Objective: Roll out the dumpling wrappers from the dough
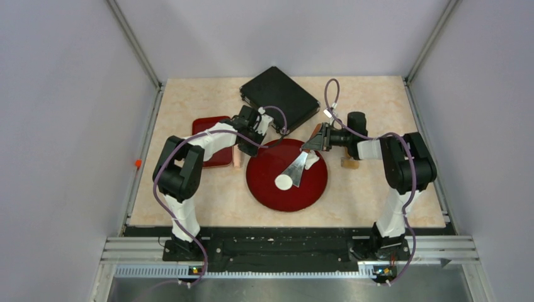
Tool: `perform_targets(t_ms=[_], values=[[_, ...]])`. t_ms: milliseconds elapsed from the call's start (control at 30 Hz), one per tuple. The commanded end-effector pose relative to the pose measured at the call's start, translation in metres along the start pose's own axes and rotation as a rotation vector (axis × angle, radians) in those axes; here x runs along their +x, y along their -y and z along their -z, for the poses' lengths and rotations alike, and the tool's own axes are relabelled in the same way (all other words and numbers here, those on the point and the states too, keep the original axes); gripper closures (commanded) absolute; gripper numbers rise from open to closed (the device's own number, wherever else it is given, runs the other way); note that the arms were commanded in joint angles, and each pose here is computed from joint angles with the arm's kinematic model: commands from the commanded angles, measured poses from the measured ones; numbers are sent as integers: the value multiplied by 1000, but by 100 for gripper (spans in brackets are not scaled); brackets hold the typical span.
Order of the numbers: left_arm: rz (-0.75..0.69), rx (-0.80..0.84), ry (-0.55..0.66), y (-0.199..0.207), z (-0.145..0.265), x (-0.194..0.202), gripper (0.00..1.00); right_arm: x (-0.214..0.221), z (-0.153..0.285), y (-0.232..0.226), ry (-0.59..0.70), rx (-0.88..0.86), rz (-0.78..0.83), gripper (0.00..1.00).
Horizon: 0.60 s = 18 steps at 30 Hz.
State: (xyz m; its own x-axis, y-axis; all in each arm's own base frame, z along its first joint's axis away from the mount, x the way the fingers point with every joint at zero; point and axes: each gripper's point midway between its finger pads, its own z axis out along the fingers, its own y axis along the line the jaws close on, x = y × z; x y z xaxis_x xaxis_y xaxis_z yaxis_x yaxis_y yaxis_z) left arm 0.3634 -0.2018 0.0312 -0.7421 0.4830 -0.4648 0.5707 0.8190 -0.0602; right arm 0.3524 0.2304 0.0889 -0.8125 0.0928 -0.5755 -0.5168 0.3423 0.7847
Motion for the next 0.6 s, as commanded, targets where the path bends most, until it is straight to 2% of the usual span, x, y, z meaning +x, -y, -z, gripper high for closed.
perform_targets(t_ms=[0, 567], values=[[-37, -22, -27, -1, -9, 6, 100, 6, -8, -1, -18, -44, 24, 100], [-36, -24, -29, -1, -9, 6, 100, 18, -19, 1, -20, -78, -24, 100]])
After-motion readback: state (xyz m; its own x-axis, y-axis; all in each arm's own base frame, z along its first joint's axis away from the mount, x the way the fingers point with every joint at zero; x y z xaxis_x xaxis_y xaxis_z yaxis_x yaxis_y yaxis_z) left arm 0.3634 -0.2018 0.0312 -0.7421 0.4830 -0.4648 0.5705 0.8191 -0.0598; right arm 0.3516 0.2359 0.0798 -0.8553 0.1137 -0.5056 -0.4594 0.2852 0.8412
